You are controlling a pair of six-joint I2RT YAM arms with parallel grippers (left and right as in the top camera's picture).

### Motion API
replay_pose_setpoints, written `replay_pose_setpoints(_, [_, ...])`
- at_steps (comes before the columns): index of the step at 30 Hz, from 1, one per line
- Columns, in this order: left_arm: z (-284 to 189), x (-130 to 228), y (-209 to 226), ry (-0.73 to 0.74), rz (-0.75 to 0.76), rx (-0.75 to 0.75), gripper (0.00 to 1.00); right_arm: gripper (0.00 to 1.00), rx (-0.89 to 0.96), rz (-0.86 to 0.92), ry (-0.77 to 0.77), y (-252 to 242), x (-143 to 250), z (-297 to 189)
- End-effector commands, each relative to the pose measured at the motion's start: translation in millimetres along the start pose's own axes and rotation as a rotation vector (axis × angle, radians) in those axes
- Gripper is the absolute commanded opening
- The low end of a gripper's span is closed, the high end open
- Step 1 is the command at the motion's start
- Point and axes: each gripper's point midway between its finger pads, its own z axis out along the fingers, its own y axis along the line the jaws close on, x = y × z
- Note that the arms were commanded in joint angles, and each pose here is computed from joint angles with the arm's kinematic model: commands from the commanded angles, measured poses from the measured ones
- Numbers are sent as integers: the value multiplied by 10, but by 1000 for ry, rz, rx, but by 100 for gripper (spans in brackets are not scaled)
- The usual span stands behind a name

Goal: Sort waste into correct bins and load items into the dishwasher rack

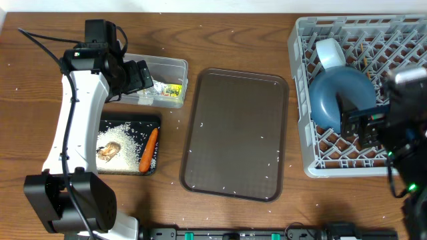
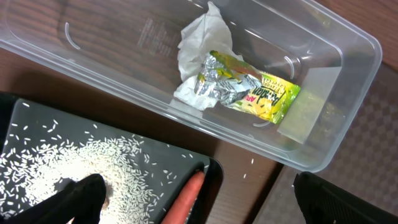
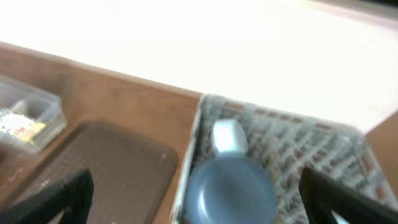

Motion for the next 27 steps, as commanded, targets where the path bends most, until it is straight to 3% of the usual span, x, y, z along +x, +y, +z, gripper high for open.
replay_pose_setpoints(1, [-102, -35, 0, -27, -3, 6, 98, 99, 119, -12, 33, -153, 462, 101])
replay_pose_setpoints(7, [-102, -35, 0, -27, -3, 6, 98, 99, 125, -11, 104, -24, 1426, 283])
replay_pose_setpoints(12, [-102, -35, 0, -27, -3, 6, 98, 99, 107, -10, 75, 109, 1961, 373])
replay_pose_setpoints(21, [-102, -35, 0, -27, -3, 6, 98, 99, 126, 24, -115, 192, 2280, 387])
replay_pose_setpoints(27, [-102, -35, 0, -27, -3, 6, 98, 99, 123, 72, -132, 213, 2440, 533])
